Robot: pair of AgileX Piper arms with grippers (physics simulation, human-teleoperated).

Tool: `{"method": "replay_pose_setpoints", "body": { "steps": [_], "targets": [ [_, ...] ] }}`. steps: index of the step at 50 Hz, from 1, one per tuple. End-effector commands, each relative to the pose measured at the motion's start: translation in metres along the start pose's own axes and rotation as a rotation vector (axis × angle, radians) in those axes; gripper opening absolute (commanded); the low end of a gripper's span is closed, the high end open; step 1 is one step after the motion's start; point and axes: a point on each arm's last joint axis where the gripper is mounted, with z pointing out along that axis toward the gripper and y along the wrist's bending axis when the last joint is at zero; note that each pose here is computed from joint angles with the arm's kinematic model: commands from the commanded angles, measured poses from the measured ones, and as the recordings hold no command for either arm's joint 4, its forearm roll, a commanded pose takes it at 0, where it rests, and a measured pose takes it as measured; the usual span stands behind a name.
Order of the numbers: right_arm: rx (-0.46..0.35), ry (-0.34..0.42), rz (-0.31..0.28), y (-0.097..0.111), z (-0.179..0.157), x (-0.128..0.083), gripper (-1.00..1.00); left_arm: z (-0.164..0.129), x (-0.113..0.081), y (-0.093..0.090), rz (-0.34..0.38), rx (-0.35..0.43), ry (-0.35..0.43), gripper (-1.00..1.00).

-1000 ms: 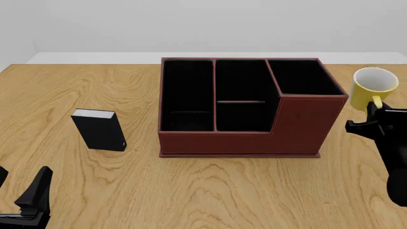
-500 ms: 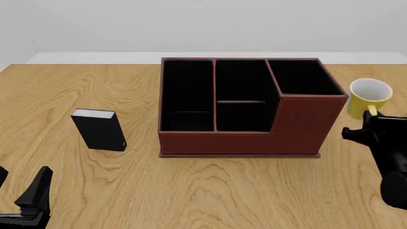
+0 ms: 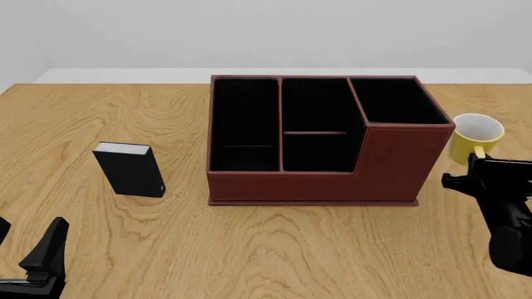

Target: Pick up the yellow and white mug and place it to the right of the caddy.

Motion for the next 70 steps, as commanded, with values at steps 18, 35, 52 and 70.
{"method": "replay_pose_setpoints", "body": {
  "steps": [18,35,52,70],
  "targets": [
    [-0.007,0.037,0.003,0.004,0.011,0.026,-1.0,0.0,0.0,0.0,0.0,0.0,0.0,1.0],
    [0.005,0.058,0.009,0.002,0.016,0.037,-1.0,0.0,0.0,0.0,0.0,0.0,0.0,1.0],
    [0.007,0.085,0.01,0.002,0.023,0.05,-1.0,0.0,0.0,0.0,0.0,0.0,0.0,1.0],
    [0.01,0.101,0.007,0.002,0.026,0.06,-1.0,0.0,0.0,0.0,0.0,0.0,0.0,1.0]
  ]
}}
